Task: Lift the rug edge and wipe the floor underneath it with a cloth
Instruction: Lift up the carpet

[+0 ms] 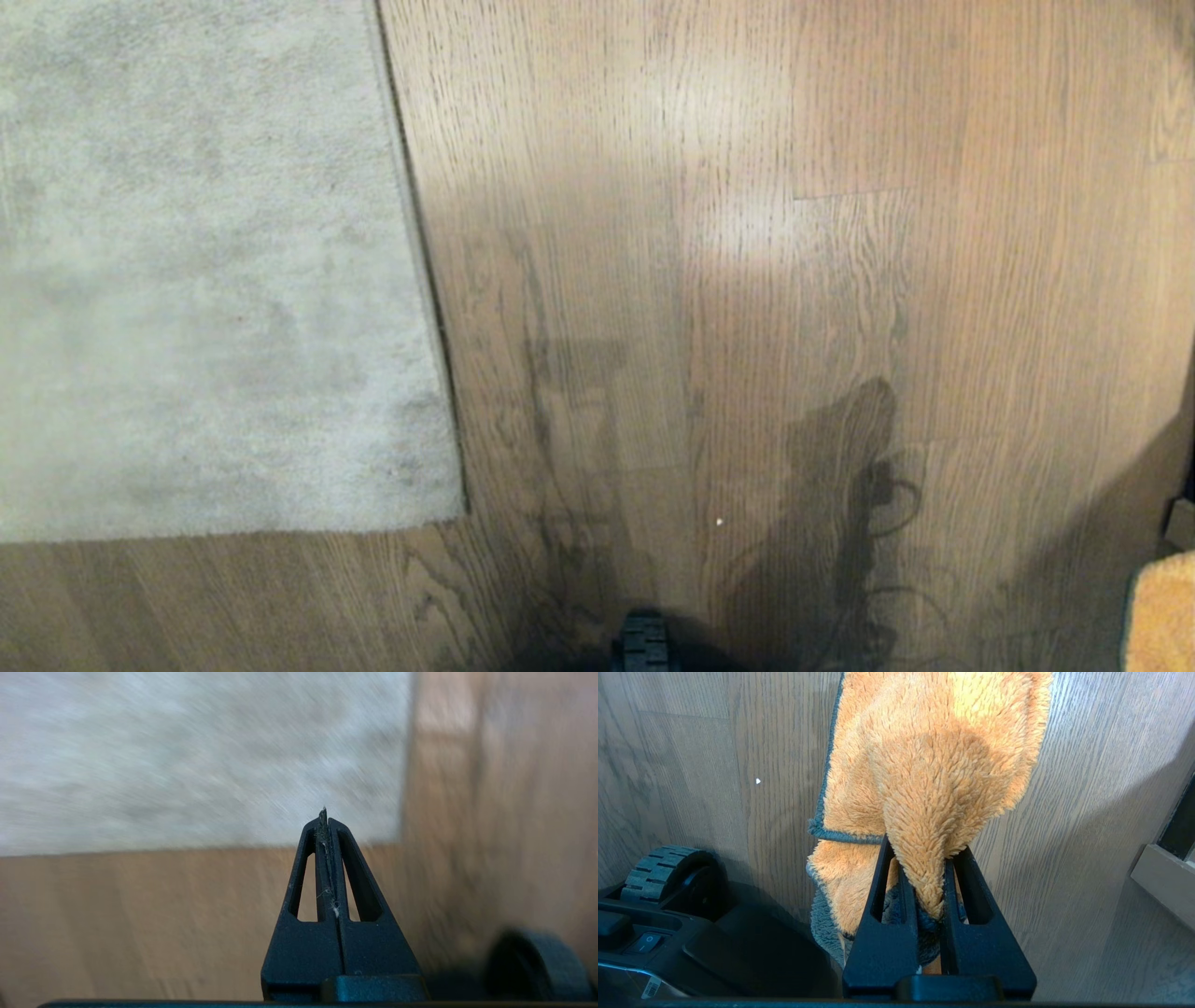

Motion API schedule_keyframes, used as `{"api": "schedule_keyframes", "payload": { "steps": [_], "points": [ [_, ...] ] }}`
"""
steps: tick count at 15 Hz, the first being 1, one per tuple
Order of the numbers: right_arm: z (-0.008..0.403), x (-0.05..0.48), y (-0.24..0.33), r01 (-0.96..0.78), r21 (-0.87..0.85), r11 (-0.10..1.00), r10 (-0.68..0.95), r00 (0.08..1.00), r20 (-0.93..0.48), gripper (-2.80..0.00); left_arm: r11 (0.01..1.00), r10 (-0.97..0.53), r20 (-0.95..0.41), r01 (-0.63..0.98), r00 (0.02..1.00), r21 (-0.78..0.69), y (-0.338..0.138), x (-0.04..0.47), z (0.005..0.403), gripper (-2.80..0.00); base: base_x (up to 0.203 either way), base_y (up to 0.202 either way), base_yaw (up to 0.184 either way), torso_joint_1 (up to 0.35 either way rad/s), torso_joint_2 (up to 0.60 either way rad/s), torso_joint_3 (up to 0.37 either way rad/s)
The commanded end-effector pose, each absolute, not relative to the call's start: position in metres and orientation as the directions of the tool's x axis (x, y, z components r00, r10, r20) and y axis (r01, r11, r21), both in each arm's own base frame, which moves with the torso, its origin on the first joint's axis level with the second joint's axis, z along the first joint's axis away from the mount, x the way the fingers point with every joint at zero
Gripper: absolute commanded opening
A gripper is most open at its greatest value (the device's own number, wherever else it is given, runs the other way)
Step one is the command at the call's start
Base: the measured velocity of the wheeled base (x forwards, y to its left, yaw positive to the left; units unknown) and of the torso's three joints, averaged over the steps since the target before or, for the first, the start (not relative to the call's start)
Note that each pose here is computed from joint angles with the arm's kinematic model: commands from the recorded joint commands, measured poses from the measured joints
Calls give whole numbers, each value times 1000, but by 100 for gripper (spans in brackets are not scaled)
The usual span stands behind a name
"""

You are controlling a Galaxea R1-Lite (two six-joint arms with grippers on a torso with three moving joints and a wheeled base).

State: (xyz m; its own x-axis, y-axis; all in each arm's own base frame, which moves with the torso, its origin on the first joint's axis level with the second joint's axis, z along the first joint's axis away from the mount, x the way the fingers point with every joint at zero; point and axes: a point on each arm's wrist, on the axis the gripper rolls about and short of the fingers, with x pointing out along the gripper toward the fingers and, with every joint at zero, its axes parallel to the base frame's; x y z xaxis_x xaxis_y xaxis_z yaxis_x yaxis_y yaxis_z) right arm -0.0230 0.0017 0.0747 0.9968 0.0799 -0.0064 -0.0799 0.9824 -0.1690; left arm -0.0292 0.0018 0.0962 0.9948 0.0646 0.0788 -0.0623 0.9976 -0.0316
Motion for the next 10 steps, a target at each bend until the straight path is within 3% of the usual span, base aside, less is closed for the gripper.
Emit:
{"api": "schedule_keyframes", "payload": {
  "steps": [1, 10],
  "points": [
    [75, -23, 2, -81, -170, 982, 81, 997, -8, -280, 996, 81, 109, -78, 991, -37, 2, -33, 105, -280, 0, 0, 0, 0, 0, 0],
    [75, -23, 2, -81, -170, 982, 81, 997, -8, -280, 999, -31, 5, 31, 999, -29, 0, -44, 115, -280, 0, 0, 0, 0, 0, 0]
  ]
}}
